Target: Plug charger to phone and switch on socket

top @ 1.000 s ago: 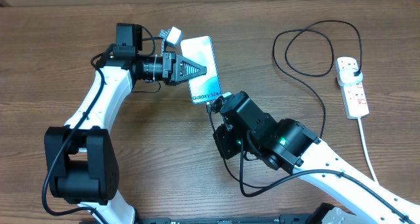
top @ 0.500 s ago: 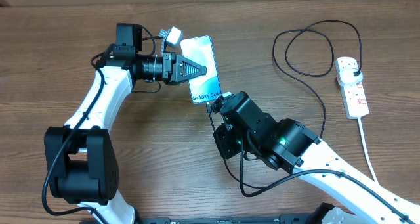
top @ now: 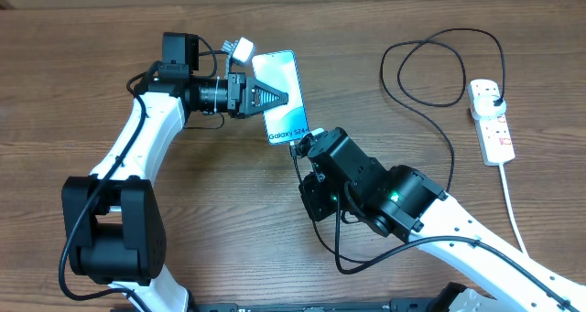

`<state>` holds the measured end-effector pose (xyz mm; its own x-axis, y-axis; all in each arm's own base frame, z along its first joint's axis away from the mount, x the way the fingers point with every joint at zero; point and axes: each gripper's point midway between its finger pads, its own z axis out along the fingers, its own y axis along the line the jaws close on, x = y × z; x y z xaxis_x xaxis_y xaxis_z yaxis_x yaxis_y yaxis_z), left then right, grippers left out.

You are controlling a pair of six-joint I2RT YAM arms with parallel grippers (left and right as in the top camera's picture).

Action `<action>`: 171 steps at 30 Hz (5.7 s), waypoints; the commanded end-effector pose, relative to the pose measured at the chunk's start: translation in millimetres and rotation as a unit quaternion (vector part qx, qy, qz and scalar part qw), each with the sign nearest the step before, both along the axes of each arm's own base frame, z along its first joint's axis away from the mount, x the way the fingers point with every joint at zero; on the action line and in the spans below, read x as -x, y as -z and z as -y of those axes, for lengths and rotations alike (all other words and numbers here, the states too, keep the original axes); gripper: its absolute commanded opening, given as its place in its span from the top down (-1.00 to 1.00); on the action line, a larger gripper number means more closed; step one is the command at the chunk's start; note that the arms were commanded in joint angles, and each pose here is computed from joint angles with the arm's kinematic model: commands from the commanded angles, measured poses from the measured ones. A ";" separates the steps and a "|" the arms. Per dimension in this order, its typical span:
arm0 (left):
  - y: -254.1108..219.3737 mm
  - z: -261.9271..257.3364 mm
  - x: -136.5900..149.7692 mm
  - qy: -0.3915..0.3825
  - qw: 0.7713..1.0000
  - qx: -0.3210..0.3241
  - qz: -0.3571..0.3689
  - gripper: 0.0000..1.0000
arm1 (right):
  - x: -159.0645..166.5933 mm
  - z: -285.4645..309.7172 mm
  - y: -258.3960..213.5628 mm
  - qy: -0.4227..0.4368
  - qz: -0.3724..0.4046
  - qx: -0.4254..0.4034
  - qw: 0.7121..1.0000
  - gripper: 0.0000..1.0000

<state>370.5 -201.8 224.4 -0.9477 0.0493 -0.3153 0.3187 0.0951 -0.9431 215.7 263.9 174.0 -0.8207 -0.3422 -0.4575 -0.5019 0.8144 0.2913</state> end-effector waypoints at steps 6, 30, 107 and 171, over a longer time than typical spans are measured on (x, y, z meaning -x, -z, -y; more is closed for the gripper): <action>-18.1 -0.7 2.3 0.011 1.000 0.021 0.009 0.91 | 5.4 -5.0 -5.5 -0.013 -0.003 -0.017 1.000 0.92; -21.3 -0.6 4.5 0.015 0.999 0.030 -0.012 0.92 | -2.1 -0.4 1.0 0.000 0.006 0.003 1.000 0.92; -20.2 1.8 5.1 0.017 0.999 0.027 0.002 0.91 | -49.9 -23.7 3.1 0.046 0.074 -0.017 0.996 0.88; 93.3 33.1 -6.2 -0.073 0.956 -0.284 -0.016 0.91 | 10.2 137.3 -229.6 0.208 0.319 -0.135 0.915 -0.96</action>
